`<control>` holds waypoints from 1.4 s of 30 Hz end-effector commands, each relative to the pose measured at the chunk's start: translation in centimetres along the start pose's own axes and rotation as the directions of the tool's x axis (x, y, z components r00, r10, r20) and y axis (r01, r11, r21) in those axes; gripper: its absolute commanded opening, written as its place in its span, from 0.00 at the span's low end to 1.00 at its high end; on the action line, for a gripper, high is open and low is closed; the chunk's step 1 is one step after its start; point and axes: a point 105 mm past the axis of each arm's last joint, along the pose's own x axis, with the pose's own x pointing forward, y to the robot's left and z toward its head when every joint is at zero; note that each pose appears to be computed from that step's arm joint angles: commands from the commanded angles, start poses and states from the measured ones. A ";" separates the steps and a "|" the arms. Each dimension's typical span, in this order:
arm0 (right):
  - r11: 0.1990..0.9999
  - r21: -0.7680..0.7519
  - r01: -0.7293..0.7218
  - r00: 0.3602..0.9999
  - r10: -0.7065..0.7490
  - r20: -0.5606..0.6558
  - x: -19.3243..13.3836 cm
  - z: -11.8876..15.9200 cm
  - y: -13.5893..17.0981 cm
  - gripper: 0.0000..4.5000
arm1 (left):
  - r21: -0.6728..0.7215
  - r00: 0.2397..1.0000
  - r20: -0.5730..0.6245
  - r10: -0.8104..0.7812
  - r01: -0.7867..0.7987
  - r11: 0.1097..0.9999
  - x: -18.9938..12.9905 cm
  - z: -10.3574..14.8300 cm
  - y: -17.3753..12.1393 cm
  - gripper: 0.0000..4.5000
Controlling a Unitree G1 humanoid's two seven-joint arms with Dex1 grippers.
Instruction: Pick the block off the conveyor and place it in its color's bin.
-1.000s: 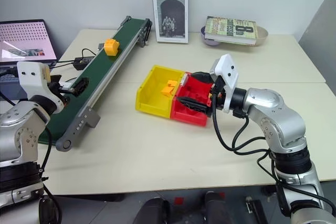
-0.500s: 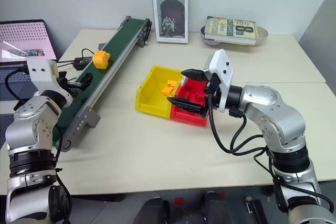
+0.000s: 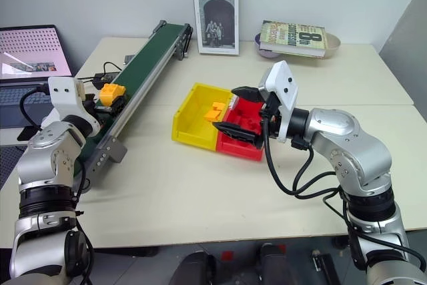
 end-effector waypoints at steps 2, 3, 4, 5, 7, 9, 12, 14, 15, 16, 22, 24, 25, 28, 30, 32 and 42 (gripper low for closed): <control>0.999 -0.041 0.004 0.999 -0.003 0.042 -0.4 1.5 -0.1 1.00 | 0.025 0.998 0.032 0.056 -0.057 0.998 -0.6 1.2 1.2 0.79; 0.999 -0.040 0.006 0.999 -0.004 0.043 -0.4 1.5 -0.1 1.00 | 0.027 0.998 0.028 0.060 -0.061 0.998 -0.7 1.1 1.3 0.74; 0.999 -0.040 0.006 0.999 -0.005 0.043 -0.4 1.6 -0.2 1.00 | 0.027 0.998 0.026 0.061 -0.061 0.998 -0.7 1.0 1.4 0.72; 0.999 -0.039 0.010 0.999 -0.008 0.044 -0.4 1.6 -0.3 1.00 | 0.016 0.997 0.025 0.078 -0.078 0.997 -0.9 0.9 1.7 0.66; 0.999 -0.040 0.013 0.999 -0.012 0.044 -0.5 1.6 -0.5 1.00 | 0.009 0.996 0.027 0.091 -0.091 0.996 -1.2 0.9 1.9 0.59; 0.999 -0.039 0.013 0.999 -0.011 0.046 -0.4 1.6 -0.6 1.00 | 0.012 0.995 0.023 0.101 -0.101 0.995 -1.4 0.9 2.0 0.49; 0.999 -0.042 0.014 0.999 -0.012 0.048 -0.4 1.7 -0.8 1.00 | 0.007 0.993 0.010 0.114 -0.114 0.993 -1.9 0.6 2.3 0.37; 0.999 -0.044 0.015 0.999 -0.013 0.050 -0.4 1.8 -0.9 1.00 | 0.007 0.992 0.008 0.123 -0.123 0.992 -2.4 0.6 2.6 0.34; 0.999 -0.045 0.016 0.999 -0.014 0.051 -0.4 1.8 -0.9 1.00 | 0.007 0.992 0.011 0.123 -0.123 0.992 -2.6 0.7 2.6 0.34; 0.999 -0.045 0.018 0.999 -0.016 0.052 -0.4 1.8 -1.0 1.00 | 0.006 0.992 0.018 0.124 -0.124 0.992 -2.8 1.0 2.6 0.34; 0.994 -0.075 0.074 0.997 -0.074 -0.001 -1.0 0.9 -1.0 1.00 | -0.018 0.977 0.165 -0.137 0.142 0.990 -1.4 7.0 -3.5 0.34; 0.983 -0.099 0.152 0.986 -0.157 -0.047 -1.6 0.2 -1.6 1.00 | 0.052 0.931 0.155 -0.330 0.325 0.944 -1.0 8.0 -8.2 0.34; 0.977 -0.102 0.189 0.978 -0.197 -0.065 -1.9 -0.1 -1.9 1.00 | 0.092 0.901 0.141 -0.411 0.401 0.911 -0.9 8.1 -10.2 0.34; 0.969 -0.109 0.223 0.967 -0.234 -0.096 -2.3 -0.7 -1.2 1.00 | 0.135 0.810 0.099 -0.578 0.564 0.814 -0.6 7.9 -14.5 0.34; 0.964 -0.099 0.246 0.960 -0.257 -0.113 -2.5 -1.1 -0.5 1.00 | 0.187 0.751 0.041 -0.659 0.642 0.743 -0.1 6.9 -16.9 0.34; 0.960 -0.100 0.262 0.953 -0.274 -0.133 -2.7 -1.4 0.0 1.00 | 0.213 0.723 -0.012 -0.691 0.677 0.704 0.7 5.8 -18.2 0.34; 0.925 -0.072 0.373 0.913 -0.380 -0.151 -4.0 -1.8 0.8 1.00 | 0.247 0.706 -0.090 -0.703 0.699 0.671 3.7 2.8 -18.9 0.59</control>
